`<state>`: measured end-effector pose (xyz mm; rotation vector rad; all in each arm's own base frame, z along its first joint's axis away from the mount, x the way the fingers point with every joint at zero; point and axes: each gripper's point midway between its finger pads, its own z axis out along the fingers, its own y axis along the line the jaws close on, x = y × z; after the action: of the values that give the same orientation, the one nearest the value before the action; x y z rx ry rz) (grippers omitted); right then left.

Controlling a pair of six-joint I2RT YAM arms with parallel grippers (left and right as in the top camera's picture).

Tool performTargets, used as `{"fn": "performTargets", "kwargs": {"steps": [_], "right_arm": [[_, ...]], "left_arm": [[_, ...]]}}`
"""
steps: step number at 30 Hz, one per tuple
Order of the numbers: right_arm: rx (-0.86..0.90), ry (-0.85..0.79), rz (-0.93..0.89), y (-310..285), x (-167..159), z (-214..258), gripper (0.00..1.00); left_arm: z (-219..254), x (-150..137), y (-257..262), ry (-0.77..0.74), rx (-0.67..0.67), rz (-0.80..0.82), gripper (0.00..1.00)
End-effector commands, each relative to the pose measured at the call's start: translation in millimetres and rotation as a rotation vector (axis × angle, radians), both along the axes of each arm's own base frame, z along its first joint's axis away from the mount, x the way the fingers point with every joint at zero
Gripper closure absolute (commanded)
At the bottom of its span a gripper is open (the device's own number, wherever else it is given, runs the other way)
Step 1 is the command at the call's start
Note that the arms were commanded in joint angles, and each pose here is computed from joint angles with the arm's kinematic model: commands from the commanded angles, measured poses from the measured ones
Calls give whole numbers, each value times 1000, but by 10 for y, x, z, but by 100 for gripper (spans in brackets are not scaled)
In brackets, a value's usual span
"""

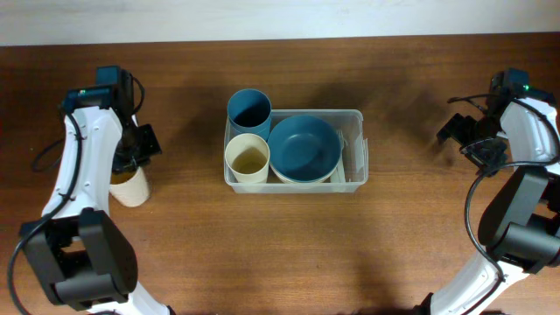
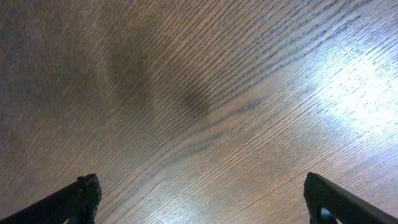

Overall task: Pack container
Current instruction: 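Move the left gripper back and grasp the remaining cream cup, then carry the cream cup right and stack it into the first cream cup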

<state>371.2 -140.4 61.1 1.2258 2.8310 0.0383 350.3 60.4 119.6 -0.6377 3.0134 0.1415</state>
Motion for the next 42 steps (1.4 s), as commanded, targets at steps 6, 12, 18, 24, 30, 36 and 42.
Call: {"fn": "performTargets", "kwargs": {"steps": [6,12,18,24,30,36,42], "right_arm": [[-7,5,-8,2,-9,-6,1],[-7,6,-8,2,-9,-8,1],[-7,6,-8,2,-9,-8,1],[-7,6,-8,2,-9,-8,1],[-7,6,-8,2,-9,-8,1],[-7,6,-8,2,-9,-8,1],[-7,6,-8,2,-9,-8,1]], "left_arm": [[30,-7,-91,-9,-57,-4,98],[456,9,-330,-119,-170,-104,98],[1382,-93,-857,-388,-239,-414,98],[2118,-432,-1208,-633,-173,-603,98],[2348,-717,-1418,-706,-156,-731,98],[2194,-786,-1764,-655,-201,-921,98],[1932,-752,-2090,-561,-227,-1078,99]]}}
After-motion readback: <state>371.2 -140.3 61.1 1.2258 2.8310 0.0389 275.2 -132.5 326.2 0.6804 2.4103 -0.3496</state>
